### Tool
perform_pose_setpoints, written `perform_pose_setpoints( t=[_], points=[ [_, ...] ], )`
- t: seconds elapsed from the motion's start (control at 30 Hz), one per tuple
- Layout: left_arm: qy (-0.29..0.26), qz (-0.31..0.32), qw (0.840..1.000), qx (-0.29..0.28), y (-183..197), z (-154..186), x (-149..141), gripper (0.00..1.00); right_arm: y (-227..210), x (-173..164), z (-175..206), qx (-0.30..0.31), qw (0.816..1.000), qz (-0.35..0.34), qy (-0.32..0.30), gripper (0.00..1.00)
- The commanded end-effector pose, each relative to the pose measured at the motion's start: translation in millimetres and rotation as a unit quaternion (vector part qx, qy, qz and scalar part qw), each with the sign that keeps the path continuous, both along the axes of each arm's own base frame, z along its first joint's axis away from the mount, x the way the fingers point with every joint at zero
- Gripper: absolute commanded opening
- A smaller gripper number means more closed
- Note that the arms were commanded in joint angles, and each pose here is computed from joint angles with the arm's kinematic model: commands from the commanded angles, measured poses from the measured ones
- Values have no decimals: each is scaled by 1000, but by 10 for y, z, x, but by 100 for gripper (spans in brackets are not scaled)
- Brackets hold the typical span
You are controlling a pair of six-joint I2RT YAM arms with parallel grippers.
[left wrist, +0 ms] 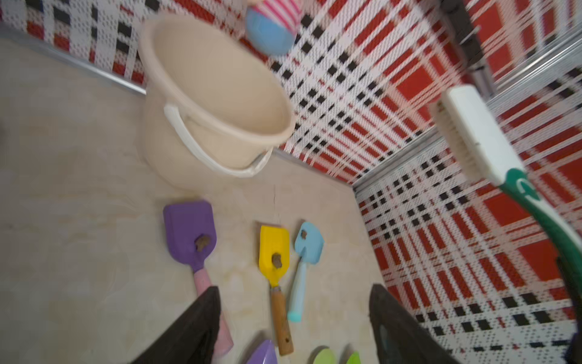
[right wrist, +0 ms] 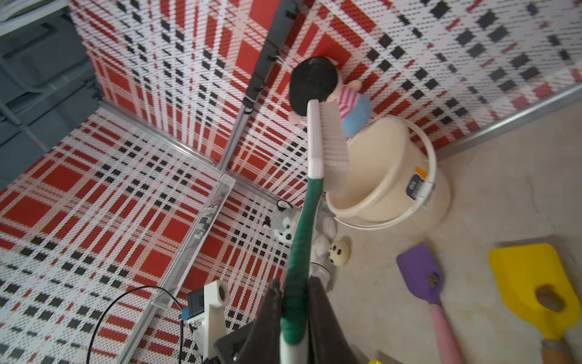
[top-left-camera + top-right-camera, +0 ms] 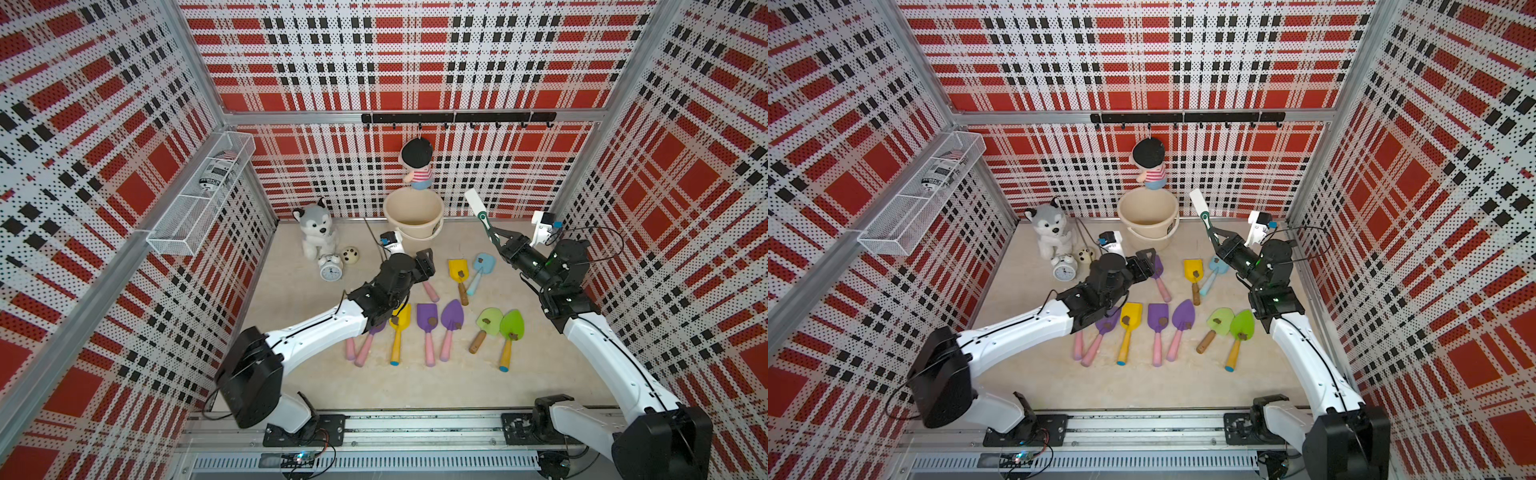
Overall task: Brush the soil off the hand trowel and place it into the bucket
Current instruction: Pick up the hand trowel from the center of the board.
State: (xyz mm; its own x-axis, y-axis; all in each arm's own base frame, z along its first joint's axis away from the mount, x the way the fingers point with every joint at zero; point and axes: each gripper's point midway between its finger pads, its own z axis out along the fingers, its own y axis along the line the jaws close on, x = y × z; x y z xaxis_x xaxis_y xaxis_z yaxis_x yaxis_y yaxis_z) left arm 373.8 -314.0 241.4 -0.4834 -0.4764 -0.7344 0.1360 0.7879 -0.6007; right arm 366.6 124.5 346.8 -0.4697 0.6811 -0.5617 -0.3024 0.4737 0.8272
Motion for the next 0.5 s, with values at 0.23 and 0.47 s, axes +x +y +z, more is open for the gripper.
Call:
perform_pose_setpoints(
  t=[0.23,0.47],
  points=[
    [84,21,992,96,-430,-946,295,71,-142,-227,-50,-36,999,-18,13,0],
    [116,54,980,152,-453,-1399,436,69,-164,-267,-78,-38,999,-21,13,0]
  ],
)
